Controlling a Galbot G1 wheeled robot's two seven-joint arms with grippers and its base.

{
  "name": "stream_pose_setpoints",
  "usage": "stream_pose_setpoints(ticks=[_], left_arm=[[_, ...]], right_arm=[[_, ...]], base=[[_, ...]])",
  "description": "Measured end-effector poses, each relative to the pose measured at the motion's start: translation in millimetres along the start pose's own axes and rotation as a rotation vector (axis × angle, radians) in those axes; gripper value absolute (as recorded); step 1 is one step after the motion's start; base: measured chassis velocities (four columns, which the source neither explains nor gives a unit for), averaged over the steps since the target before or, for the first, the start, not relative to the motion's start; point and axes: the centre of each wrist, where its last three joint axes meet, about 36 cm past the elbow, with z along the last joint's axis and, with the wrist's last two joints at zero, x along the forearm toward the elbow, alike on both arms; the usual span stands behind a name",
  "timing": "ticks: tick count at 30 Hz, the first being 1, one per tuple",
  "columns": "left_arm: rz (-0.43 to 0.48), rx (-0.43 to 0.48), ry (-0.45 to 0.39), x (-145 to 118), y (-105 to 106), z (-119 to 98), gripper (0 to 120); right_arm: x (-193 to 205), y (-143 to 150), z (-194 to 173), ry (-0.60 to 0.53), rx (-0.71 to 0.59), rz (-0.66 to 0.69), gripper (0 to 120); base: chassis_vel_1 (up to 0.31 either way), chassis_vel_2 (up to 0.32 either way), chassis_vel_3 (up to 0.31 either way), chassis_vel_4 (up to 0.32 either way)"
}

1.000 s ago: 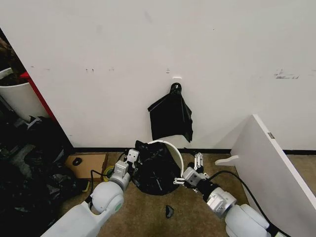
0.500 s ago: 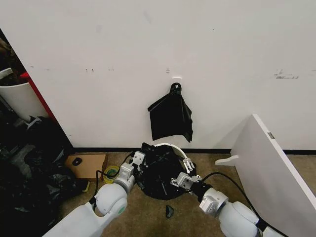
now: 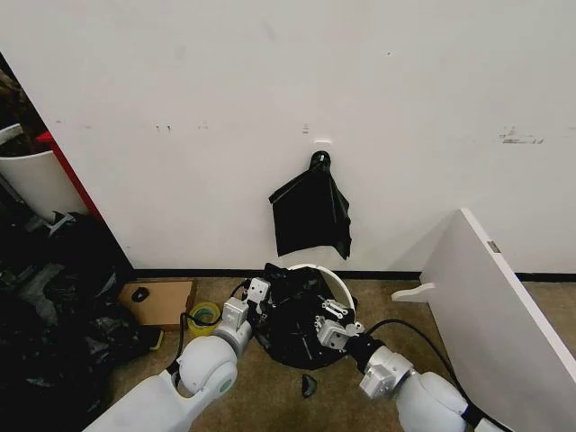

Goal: Place the garbage bag over the trash bin.

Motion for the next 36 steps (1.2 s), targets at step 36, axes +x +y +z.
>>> stream_pose_setpoints(ticks=[36], left_arm=[[0.148, -0.205, -0.254, 33.4, 29.2, 41.8, 5]], right_arm=[[-27.3, -48.8, 10.4, 0.337, -0.687, 0.276, 0]], base=[[0.000, 0.000, 0.000, 0.000]])
